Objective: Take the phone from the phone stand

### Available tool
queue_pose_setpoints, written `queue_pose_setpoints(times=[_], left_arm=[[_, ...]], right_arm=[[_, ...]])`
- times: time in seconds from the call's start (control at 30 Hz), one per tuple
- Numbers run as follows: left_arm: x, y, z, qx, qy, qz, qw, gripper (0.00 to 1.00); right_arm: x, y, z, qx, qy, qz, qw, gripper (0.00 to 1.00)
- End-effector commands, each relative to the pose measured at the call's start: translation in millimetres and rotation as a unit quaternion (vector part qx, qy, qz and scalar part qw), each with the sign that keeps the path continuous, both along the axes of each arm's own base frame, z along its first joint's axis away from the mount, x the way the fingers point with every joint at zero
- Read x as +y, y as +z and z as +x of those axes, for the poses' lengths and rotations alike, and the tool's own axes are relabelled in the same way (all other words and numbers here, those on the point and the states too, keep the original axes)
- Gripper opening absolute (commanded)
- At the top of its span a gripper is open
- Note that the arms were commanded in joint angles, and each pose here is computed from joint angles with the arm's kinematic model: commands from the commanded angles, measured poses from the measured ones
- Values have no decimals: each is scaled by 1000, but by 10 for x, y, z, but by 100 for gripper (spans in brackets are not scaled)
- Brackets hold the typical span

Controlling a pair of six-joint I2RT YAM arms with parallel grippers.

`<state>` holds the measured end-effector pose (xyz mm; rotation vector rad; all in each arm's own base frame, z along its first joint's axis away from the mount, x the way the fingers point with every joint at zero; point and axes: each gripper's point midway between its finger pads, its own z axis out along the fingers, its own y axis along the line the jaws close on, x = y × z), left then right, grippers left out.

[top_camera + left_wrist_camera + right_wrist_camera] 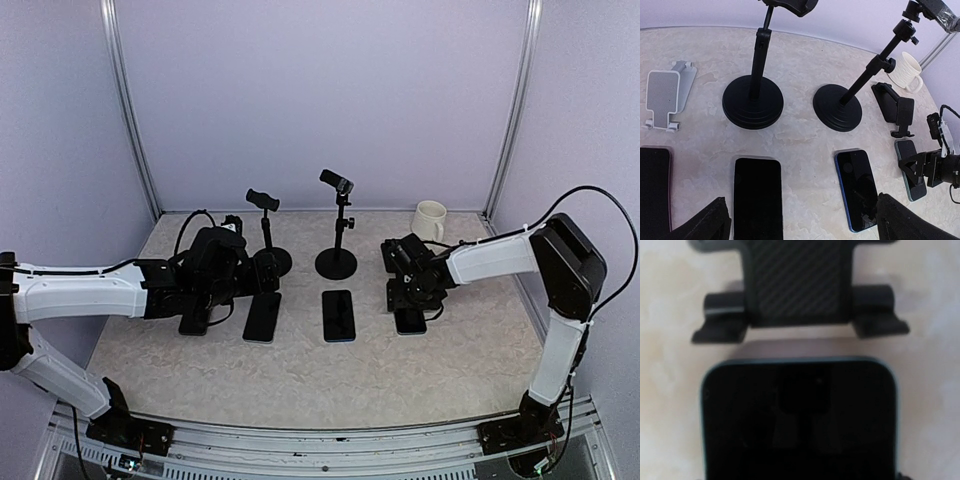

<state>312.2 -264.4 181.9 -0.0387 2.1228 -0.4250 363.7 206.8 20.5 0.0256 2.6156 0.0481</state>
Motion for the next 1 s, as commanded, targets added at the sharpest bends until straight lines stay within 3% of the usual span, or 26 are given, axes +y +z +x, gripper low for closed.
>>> queue_pose_setpoints(times=[0.0, 0.1, 0.4, 0.67, 0.97], left_arm=[[54, 46, 18, -6, 1, 5, 1000, 99], [34, 40, 21, -2, -8, 2, 1000, 99], [51, 200, 152, 6, -51, -19, 998, 99], [708, 484, 337, 4, -32, -61, 998, 99], [1223, 353, 201, 13, 3, -23, 1000, 99]], right_arm=[[-141, -269, -125, 49, -5, -16, 999, 85], [-84, -38, -60, 23, 5, 1, 1000, 99], [79, 1184, 153, -119, 78, 60, 988, 100], [-102, 1981, 115, -223, 122, 103, 962, 100], [-417, 2123, -171, -275, 136, 148, 940, 100]])
